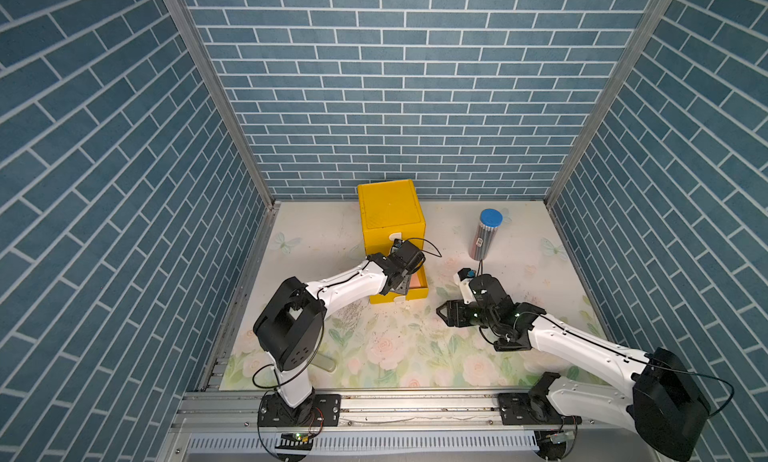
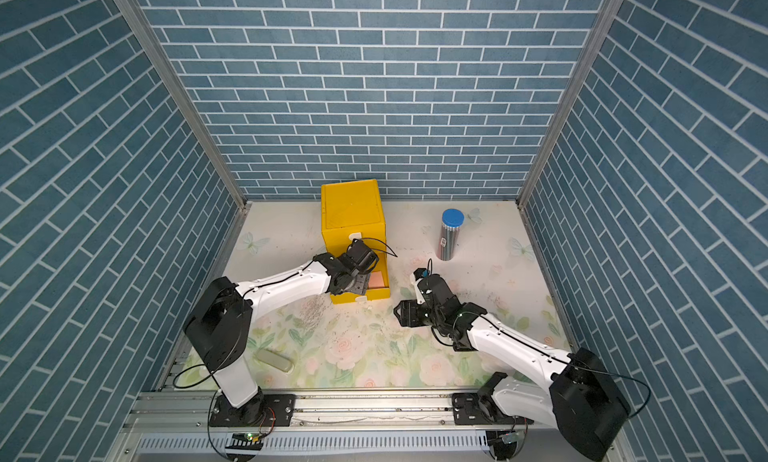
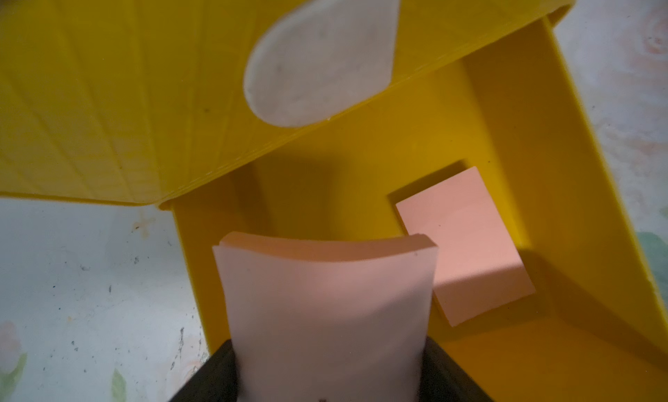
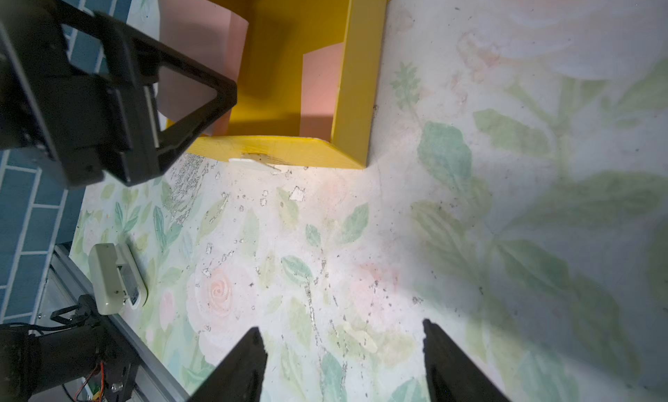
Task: Please put the sticky notes in the drawer by color
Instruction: Place the sticky notes in the drawer.
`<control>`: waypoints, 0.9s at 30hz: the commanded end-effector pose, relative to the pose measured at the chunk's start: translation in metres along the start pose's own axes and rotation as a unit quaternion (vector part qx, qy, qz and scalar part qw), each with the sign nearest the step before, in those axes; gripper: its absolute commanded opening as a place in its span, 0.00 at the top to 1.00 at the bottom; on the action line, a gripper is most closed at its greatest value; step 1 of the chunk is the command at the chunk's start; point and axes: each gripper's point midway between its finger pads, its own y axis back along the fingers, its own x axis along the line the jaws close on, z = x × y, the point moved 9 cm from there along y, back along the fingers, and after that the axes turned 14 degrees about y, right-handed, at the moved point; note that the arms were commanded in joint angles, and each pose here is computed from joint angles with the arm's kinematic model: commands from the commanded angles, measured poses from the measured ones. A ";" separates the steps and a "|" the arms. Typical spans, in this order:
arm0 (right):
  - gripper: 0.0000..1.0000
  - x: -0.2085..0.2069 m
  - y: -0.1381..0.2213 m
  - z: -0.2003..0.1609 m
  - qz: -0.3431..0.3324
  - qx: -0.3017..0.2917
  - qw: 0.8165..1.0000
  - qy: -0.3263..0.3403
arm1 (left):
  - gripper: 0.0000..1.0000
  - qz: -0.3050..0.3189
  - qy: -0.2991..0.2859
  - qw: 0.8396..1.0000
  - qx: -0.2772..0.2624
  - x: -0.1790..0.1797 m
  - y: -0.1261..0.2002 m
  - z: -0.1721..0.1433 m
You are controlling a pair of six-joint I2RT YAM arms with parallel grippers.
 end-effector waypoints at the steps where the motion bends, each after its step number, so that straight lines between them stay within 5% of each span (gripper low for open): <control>1: 0.29 0.003 0.001 0.007 0.003 0.000 1.000 0.012 | 0.22 0.013 -0.004 1.000 -0.012 0.000 -0.007 0.000; 16: 0.29 0.004 -0.007 0.011 0.009 0.010 1.000 0.012 | 0.15 0.017 -0.007 1.000 0.010 0.000 -0.031 -0.012; 27: 0.29 0.005 -0.010 0.015 0.013 0.006 1.000 0.011 | 0.11 -0.055 0.013 0.998 -0.022 -0.003 0.013 0.010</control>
